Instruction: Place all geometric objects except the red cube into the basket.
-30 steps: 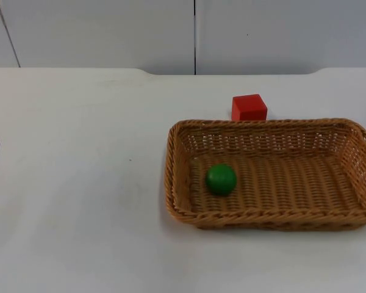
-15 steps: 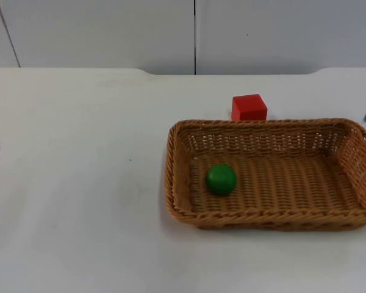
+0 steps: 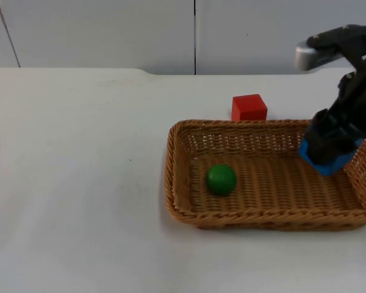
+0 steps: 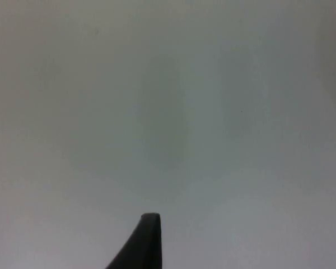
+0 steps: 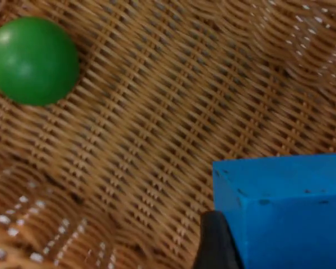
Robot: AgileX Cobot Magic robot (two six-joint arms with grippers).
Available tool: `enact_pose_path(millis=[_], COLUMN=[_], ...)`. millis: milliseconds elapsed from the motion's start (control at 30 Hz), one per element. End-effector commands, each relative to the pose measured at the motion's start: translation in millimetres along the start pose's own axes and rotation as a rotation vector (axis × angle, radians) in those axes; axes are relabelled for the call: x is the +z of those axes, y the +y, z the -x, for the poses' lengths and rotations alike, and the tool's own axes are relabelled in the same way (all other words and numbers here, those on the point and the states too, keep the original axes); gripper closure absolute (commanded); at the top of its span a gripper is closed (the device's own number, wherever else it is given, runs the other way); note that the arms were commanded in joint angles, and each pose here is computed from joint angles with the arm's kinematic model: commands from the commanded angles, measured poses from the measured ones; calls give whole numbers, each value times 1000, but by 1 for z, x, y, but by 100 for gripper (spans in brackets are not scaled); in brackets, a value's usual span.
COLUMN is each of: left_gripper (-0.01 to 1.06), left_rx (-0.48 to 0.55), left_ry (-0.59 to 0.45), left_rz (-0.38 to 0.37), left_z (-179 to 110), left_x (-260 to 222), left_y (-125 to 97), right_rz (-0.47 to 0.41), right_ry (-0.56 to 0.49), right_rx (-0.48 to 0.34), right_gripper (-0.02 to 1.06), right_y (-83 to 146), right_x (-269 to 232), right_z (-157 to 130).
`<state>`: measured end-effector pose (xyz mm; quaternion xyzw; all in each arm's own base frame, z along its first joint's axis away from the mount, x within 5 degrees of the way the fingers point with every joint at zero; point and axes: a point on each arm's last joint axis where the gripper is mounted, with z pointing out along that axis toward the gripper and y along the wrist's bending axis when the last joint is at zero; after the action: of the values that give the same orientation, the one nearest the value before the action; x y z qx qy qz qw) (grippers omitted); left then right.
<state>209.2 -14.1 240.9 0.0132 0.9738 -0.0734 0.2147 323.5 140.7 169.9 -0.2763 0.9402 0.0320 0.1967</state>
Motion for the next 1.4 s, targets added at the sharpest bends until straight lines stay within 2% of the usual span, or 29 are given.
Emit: enact_pose_path(millis=[0, 33, 67, 200, 233, 300, 367, 667, 800, 1000, 1300, 1367], left_gripper=[0, 0, 0, 0, 0, 0, 0, 0, 0, 0, 0, 0], left_rx=[-9, -9, -9, -9, -9, -9, -9, -9, -9, -11, -11, -10], left_ry=[-2, -4, -4, -4, -4, -4, -4, -4, -4, -5, -5, -2], left_rz=[-4, -3, -3, -3, -3, -3, -3, -3, -3, -5, -5, -6], left_z=[-1, -1, -1, -1, -1, -1, -1, -1, -1, -1, -1, -1], left_x=[-1, -1, -1, -1, -1, -1, -1, -1, -1, -1, -1, -1], left_y=[0, 0, 0, 0, 0, 0, 0, 0, 0, 0, 0, 0], right_rz=[-5, -4, -4, 2, 2, 11, 12, 8, 2, -14, -27, -27], right_ry=[-20, -18, -18, 6, 6, 9, 1, -69, -133, -290, -402, -412], right_rx=[-5, -1, -1, 4, 4, 23, 29, 38, 38, 30, 24, 22], right_gripper=[92, 84, 84, 60, 60, 47, 39, 36, 36, 36, 35, 28], right_y=[0, 0, 0, 1, 1, 2, 2, 1, 1, 3, 6, 7], right_x=[8, 15, 15, 32, 32, 36, 36, 9, -25, -112, -166, -177], right_z=[2, 2, 2, -2, -2, -2, -2, 7, 12, 11, 0, -4])
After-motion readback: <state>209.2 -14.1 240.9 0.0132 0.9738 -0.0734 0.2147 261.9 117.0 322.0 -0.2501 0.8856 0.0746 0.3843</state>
